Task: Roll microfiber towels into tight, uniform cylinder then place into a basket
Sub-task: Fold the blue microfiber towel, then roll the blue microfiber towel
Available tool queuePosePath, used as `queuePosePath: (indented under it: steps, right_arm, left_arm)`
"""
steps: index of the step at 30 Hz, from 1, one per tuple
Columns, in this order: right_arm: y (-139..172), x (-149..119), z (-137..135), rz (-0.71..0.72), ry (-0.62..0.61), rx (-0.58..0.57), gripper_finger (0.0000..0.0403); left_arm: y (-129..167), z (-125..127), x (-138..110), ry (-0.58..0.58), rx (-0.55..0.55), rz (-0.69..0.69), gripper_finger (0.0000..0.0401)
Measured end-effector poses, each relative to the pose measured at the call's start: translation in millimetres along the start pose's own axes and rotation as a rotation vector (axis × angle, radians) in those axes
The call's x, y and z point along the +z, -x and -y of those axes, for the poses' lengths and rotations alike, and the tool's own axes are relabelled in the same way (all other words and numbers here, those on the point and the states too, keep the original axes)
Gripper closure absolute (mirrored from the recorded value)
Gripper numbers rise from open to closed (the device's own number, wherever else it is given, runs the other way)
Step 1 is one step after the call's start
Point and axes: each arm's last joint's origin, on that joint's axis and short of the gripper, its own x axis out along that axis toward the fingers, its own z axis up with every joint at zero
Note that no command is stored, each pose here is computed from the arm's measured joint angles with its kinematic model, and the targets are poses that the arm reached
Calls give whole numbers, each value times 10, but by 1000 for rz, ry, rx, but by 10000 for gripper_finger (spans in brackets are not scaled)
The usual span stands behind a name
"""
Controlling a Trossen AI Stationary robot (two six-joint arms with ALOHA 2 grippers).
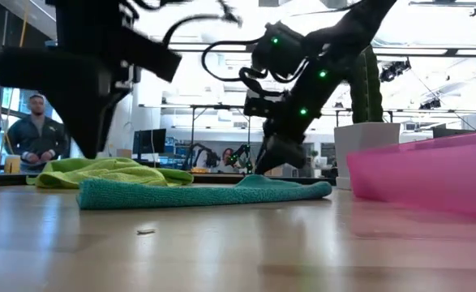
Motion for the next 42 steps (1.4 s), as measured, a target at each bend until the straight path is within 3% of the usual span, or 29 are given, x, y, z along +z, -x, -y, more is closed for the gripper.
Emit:
queuePosePath:
  steps: [3, 5, 9, 12, 16, 20, 24, 32, 38, 42]
  right_arm:
    - [17, -21, 101, -40, -124, 6, 272]
    - [127, -10, 103, -64, -220, 86, 272]
    - [382, -12, -102, -140, -346, 265, 272]
    - [521, 25, -349, -145, -393, 317, 272]
    - [617, 53, -606, -119, -403, 248, 272]
    - [650, 81, -661, -75, -498, 119, 272]
    - [588, 41, -714, -103, -580, 77, 272]
    - [298, -65, -704, -173, -533, 43, 272]
    - [49, -37, -488, -114, -420, 21, 272]
    - [-78, 26, -274, -20, -358, -14, 272]
  left_arm:
    - [36, 85, -20, -40, -11, 47, 303]
    - [53, 123, -47, -82, 7, 71, 306]
    - [67, 165, -60, -219, 73, 141, 311]
    - [-11, 186, 13, -327, 81, 220, 311]
    - [-208, 118, 134, -377, 64, 263, 311]
    - [-381, -4, 198, -303, 44, 244, 311]
    - [-462, -31, 185, -219, -43, 191, 311]
    - [-375, 219, 174, -83, -294, 257, 312]
    - [-257, 460, 294, -105, -478, 468, 312]
    - [-165, 499, 389, -110, -486, 620, 312]
